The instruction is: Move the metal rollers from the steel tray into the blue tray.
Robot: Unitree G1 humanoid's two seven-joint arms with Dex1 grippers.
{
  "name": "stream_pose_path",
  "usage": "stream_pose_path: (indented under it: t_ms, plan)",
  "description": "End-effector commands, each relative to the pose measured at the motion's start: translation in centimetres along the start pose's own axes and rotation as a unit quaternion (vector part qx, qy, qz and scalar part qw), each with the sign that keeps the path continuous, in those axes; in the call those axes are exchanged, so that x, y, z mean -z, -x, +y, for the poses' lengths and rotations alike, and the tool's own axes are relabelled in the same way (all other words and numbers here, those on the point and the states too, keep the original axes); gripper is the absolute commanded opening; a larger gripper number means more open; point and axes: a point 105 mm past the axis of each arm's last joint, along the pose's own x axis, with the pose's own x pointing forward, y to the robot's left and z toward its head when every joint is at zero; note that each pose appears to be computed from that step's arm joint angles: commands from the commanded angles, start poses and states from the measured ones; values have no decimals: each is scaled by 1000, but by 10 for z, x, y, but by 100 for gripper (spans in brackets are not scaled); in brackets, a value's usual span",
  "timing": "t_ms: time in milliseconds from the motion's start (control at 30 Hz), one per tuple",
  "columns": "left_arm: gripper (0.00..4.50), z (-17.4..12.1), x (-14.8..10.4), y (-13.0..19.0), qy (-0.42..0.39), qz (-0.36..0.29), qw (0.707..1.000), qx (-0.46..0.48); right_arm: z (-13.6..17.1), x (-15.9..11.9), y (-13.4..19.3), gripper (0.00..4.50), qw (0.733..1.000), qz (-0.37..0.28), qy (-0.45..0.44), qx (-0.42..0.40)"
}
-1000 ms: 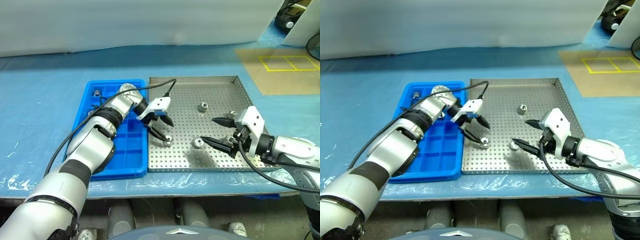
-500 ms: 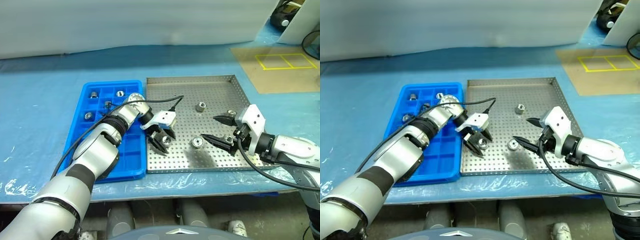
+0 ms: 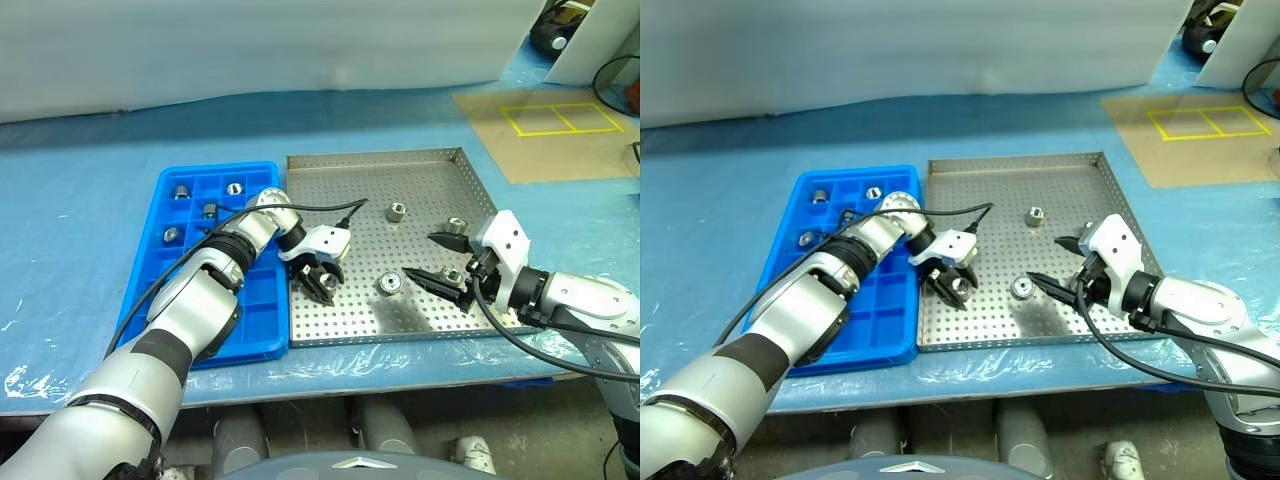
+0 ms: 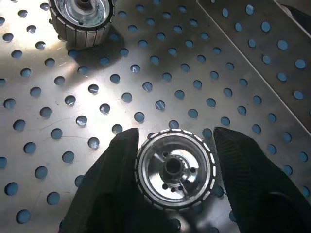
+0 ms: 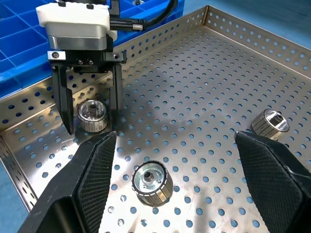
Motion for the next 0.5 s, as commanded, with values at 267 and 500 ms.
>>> stream_pose_path:
  t_ms: [267, 500]
  plan:
    - [171, 18, -31, 25, 2, -88, 994, -58, 0, -12, -5, 405, 999, -19, 24, -10]
    - [171, 38, -79, 88, 22, -216, 966, -138, 1, -16, -19, 405, 998, -28, 32, -41]
